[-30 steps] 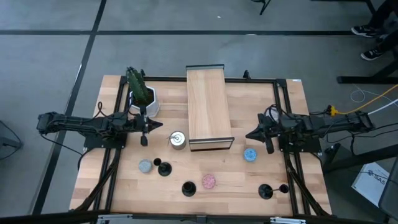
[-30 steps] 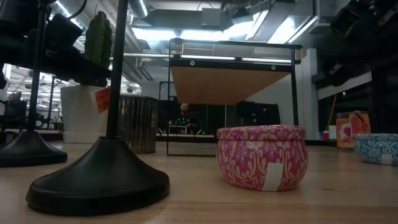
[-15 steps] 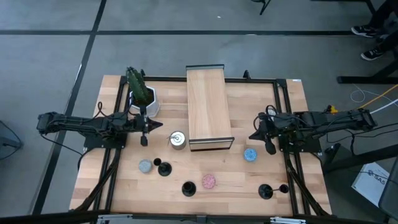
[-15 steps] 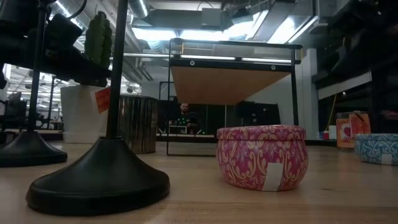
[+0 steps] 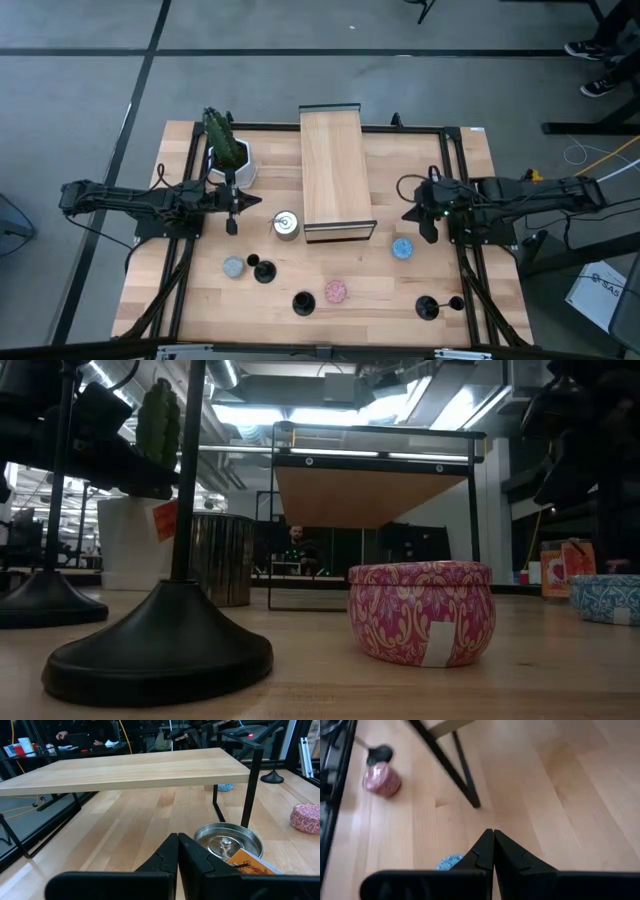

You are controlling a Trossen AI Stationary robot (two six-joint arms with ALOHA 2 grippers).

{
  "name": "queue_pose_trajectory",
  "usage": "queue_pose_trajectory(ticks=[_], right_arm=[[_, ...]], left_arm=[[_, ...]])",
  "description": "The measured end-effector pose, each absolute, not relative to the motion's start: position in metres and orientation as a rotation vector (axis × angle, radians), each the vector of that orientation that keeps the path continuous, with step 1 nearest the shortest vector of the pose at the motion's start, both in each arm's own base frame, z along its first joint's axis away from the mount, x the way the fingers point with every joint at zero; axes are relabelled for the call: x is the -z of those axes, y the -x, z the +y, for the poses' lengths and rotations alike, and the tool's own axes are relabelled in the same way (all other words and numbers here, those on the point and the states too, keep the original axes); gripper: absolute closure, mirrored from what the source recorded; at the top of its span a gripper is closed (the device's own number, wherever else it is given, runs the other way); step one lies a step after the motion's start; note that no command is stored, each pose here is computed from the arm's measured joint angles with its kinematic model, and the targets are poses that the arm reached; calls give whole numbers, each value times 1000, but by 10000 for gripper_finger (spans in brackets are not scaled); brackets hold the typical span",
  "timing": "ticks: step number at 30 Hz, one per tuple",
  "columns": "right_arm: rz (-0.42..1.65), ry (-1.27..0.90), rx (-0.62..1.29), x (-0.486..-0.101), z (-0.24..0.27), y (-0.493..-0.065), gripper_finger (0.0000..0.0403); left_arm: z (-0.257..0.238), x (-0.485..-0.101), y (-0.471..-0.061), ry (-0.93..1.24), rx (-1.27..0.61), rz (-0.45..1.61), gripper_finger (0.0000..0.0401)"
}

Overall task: Pick & Place candle stick holders
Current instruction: Put the large yellow scented candle on the shelf

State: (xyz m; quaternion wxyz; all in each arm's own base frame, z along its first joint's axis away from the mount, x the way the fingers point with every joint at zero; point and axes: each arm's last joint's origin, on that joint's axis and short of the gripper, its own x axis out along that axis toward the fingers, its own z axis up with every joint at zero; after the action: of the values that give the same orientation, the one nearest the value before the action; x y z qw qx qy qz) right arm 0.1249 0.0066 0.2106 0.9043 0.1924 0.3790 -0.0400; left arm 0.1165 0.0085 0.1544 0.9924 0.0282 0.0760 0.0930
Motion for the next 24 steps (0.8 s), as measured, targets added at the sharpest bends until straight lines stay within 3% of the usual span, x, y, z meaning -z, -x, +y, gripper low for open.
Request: queue_pose_trajectory(ticks=[11, 24], right_arm=[[1025, -561, 393, -245, -5, -119, 392], [1199, -547, 475, -249, -13, -121, 391]], left_arm=[[9, -154, -117, -57, -186, 152, 397], [9, -155, -117, -56, -187, 152, 397]])
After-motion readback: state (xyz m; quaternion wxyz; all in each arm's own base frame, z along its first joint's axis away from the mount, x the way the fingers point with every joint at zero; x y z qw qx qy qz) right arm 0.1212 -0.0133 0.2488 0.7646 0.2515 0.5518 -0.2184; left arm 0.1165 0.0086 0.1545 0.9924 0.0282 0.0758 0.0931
